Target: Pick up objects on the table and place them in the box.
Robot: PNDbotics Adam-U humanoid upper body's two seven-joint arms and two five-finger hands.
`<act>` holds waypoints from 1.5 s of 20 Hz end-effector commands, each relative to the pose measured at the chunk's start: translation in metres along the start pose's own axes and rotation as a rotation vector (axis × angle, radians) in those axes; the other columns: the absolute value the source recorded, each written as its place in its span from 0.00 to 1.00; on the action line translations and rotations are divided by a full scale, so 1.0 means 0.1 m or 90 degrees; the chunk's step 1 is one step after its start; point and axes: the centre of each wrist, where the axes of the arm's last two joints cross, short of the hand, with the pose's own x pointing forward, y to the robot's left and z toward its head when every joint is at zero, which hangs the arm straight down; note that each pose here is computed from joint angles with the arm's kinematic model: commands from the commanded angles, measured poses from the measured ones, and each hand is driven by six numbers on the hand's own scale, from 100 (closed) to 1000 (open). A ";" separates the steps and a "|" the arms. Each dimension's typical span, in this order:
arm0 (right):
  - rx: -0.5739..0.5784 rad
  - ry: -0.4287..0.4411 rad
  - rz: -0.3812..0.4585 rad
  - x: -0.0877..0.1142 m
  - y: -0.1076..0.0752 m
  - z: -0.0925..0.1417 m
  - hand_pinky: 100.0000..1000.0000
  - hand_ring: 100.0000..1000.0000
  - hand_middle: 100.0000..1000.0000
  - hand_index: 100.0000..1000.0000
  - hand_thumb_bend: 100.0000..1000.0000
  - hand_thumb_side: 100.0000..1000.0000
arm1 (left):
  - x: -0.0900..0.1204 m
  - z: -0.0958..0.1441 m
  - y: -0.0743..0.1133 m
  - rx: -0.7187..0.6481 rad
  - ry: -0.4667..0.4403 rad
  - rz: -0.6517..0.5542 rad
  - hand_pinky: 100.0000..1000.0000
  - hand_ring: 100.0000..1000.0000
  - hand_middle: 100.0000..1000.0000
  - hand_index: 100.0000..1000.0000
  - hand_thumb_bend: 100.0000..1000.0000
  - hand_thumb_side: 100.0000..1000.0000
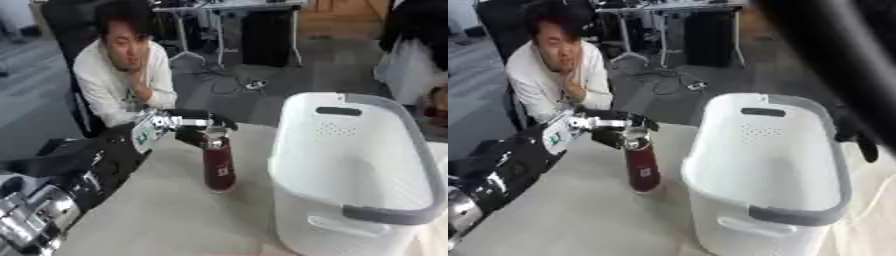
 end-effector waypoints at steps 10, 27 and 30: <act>0.003 -0.020 0.010 0.05 -0.03 -0.07 0.08 0.37 0.41 0.55 0.00 0.87 | -0.06 0.08 0.01 -0.118 -0.092 -0.059 1.00 1.00 1.00 1.00 0.28 0.87; 0.015 -0.024 0.011 0.06 -0.03 -0.09 0.09 0.38 0.42 0.56 0.00 0.88 | -0.13 0.08 -0.19 -0.182 -0.076 -0.047 1.00 1.00 1.00 1.00 0.30 0.49; 0.017 -0.024 0.012 0.06 -0.03 -0.09 0.09 0.38 0.42 0.56 0.00 0.88 | -0.14 0.08 -0.21 -0.190 -0.072 -0.048 0.94 1.00 1.00 1.00 0.28 0.44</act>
